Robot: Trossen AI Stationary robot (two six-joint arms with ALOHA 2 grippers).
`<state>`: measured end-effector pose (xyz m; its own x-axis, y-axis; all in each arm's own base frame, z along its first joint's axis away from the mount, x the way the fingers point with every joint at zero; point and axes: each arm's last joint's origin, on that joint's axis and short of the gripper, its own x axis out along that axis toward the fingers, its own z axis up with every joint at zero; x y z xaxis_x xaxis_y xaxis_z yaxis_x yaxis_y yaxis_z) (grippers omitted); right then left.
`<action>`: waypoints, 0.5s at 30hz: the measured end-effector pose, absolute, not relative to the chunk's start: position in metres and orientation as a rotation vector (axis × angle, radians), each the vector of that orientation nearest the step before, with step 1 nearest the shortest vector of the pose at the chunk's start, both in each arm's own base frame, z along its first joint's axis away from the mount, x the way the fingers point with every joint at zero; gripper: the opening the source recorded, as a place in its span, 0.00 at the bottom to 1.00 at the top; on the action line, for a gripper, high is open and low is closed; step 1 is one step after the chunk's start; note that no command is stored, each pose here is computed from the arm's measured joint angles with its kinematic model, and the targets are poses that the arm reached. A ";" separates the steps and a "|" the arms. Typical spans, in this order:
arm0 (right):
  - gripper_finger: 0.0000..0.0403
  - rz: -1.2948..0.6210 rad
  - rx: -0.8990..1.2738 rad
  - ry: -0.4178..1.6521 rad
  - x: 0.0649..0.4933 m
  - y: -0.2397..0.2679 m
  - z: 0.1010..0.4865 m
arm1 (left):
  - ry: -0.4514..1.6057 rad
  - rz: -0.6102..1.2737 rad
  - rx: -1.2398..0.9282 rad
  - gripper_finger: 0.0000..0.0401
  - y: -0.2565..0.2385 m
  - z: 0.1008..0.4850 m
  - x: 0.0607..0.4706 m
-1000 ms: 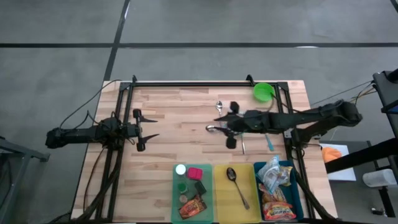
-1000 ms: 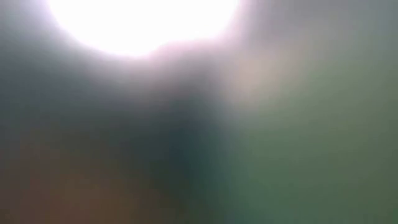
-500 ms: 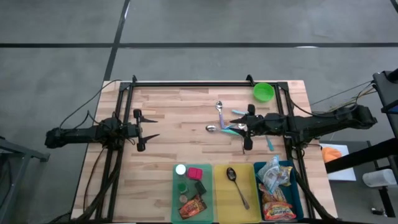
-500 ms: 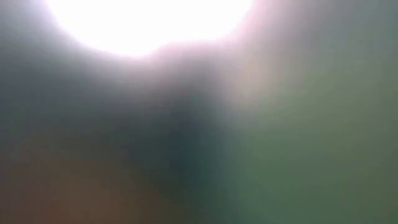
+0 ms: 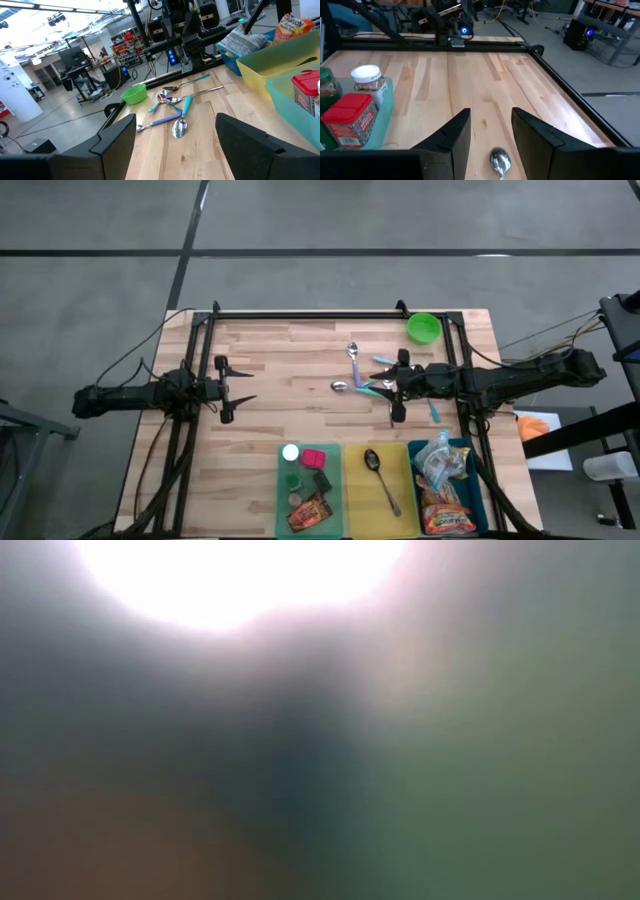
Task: Pick & Place Food Item
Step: Put the left blue spoon into the yellow bin
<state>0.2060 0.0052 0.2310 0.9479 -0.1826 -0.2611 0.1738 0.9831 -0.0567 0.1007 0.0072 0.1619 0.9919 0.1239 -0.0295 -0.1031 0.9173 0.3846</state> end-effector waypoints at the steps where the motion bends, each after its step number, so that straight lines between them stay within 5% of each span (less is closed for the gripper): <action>1: 0.35 -0.188 -0.033 0.268 0.206 0.005 0.231 | 0.053 0.117 0.393 0.69 0.007 0.162 0.101; 15: 0.35 -0.415 0.120 0.331 0.210 -0.009 0.218 | 0.054 0.117 0.392 0.69 0.007 0.162 0.101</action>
